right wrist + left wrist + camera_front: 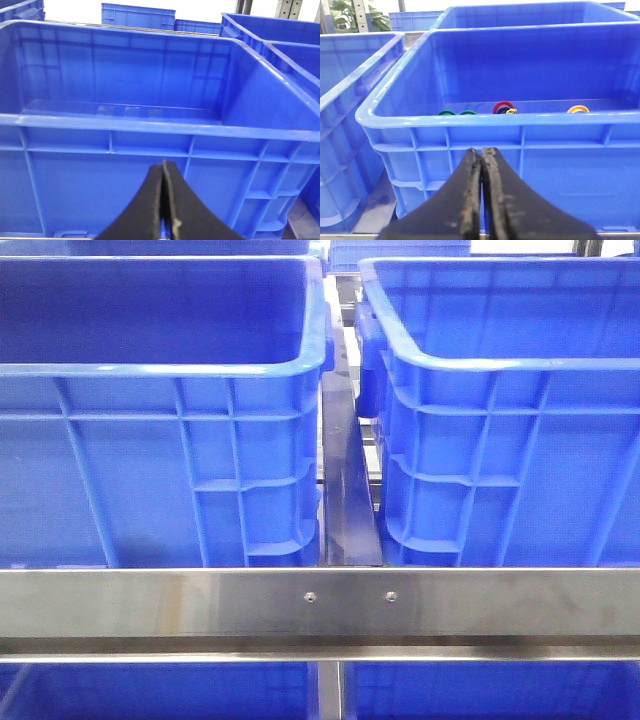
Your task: Pick red and yellow buttons and place in box
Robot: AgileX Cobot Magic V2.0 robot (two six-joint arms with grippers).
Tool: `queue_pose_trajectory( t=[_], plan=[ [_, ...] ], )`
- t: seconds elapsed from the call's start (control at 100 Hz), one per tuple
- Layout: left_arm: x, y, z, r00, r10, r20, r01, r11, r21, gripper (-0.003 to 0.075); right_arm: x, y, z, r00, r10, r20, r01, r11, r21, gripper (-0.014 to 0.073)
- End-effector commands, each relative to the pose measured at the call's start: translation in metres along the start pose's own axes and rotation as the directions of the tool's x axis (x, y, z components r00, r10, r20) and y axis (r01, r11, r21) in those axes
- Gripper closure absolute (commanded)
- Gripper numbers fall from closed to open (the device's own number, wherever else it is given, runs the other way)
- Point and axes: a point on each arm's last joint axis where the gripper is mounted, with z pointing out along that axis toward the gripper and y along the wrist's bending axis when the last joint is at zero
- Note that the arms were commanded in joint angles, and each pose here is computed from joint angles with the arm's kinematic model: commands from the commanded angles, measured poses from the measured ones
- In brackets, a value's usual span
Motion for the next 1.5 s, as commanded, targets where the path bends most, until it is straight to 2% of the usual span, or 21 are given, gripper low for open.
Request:
queue_pose_trajectory(
  t=[0.0, 0.35, 0.55, 0.83, 1.0, 1.16, 1.21, 1.26, 1.41, 1.49],
  plan=[
    [0.006, 0.000, -0.001, 0.997, -0.018, 0.073, 0.018, 1.000, 0.007, 0.0739, -0.018, -0.001, -0.004, 0.990, -0.013, 0.141, 0.012, 1.000, 0.012, 0.0662],
    [0.002, 0.000, -0.002, 0.996, -0.017, 0.093, 0.016, 1.000, 0.007, 0.0739, -0.018, -0.001, -0.004, 0.990, -0.013, 0.141, 0.012, 1.000, 0.012, 0.0662],
    [-0.027, -0.001, -0.007, 0.991, -0.002, 0.131, 0.001, 1.000, 0.009, 0.0739, -0.018, -0.001, -0.004, 0.990, -0.013, 0.141, 0.012, 1.000, 0.012, 0.0662],
    [-0.071, -0.003, -0.005, 0.996, 0.001, -0.086, 0.000, 1.000, 0.017, 0.0739, -0.018, -0.001, -0.004, 0.990, -0.013, 0.141, 0.012, 1.000, 0.012, 0.0662],
    [-0.100, -0.004, 0.007, 0.974, 0.004, -0.226, 0.001, 1.000, 0.021, 0.0739, -0.018, -0.001, -0.004, 0.990, -0.013, 0.141, 0.012, 1.000, 0.012, 0.0662],
    [-0.119, -0.005, 0.025, 0.951, -0.001, -0.311, 0.009, 1.000, 0.023, 0.0727, -0.018, -0.001, -0.004, 0.990, -0.013, 0.141, 0.012, 1.000, 0.012, 0.0662],
    [-0.125, -0.005, 0.032, 0.941, -0.003, -0.339, 0.012, 1.000, 0.024, 0.0687, -0.018, -0.001, -0.004, 0.990, -0.013, 0.141, 0.012, 1.000, 0.012, 0.0662],
    [-0.131, -0.005, 0.040, 0.934, -0.003, -0.358, 0.012, 1.000, 0.024, 0.0613, -0.018, -0.001, -0.004, 0.990, -0.013, 0.141, 0.012, 1.000, 0.012, 0.0662],
    [-0.147, -0.005, 0.067, 0.919, -0.003, -0.394, 0.013, 1.000, 0.023, 0.0275, -0.018, -0.001, -0.004, 0.990, -0.013, 0.141, 0.012, 1.000, 0.012, 0.0662],
    [-0.153, -0.006, 0.081, 0.910, -0.003, -0.414, 0.013, 1.000, 0.022, 0.0211, -0.018, -0.001, -0.004, 0.990, -0.013, 0.141, 0.012, 1.000, 0.012, 0.0662]
  ],
)
